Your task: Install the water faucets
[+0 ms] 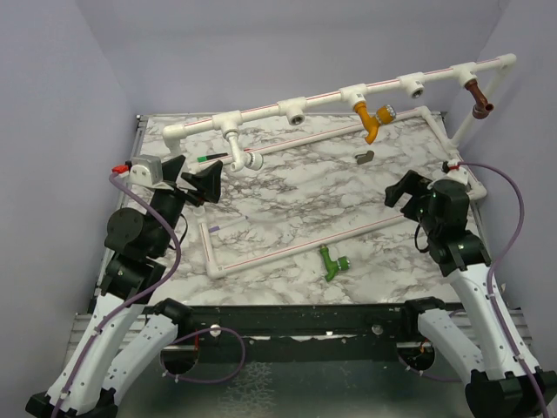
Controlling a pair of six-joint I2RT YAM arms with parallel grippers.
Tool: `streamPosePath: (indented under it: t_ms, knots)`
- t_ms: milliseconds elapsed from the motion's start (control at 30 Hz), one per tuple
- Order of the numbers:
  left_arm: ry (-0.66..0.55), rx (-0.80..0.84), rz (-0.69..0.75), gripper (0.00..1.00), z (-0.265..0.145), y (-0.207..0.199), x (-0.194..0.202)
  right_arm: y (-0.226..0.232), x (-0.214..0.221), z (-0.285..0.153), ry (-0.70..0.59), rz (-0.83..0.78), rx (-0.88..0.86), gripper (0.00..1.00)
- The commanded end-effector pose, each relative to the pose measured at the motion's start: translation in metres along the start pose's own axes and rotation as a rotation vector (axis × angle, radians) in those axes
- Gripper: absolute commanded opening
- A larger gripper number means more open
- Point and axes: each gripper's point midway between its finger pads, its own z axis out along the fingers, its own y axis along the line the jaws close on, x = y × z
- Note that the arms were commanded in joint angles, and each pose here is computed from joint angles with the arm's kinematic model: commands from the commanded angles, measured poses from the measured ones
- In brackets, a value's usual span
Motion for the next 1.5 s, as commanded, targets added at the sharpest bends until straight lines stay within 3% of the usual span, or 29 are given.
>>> streamPosePath:
  t_ms: [0, 233, 500, 1067, 1467]
  knots:
    - [0.006, 0.034, -0.016, 0.99, -0.002, -0.007, -0.001, 0.002, 0.010, -0.007, 0.059, 0.013, -0.011, 1.00]
    - [-0.006, 0.038, -0.023, 0.99, -0.009, -0.007, -0.002, 0.034, 0.029, -0.011, 0.123, -0.076, -0.238, 1.00]
    - [-0.025, 0.057, -0.038, 0.99, -0.015, -0.012, -0.008, 0.044, 0.051, -0.008, 0.247, -0.114, -0.308, 0.97]
    - [-0.027, 0.058, -0.043, 0.99, -0.016, -0.014, -0.008, 0.081, 0.147, -0.022, 0.548, -0.297, -0.307, 0.84]
    - [-0.021, 0.054, -0.041, 0.99, -0.015, -0.013, -0.006, 0.097, 0.194, -0.012, 0.643, -0.478, -0.272, 0.72]
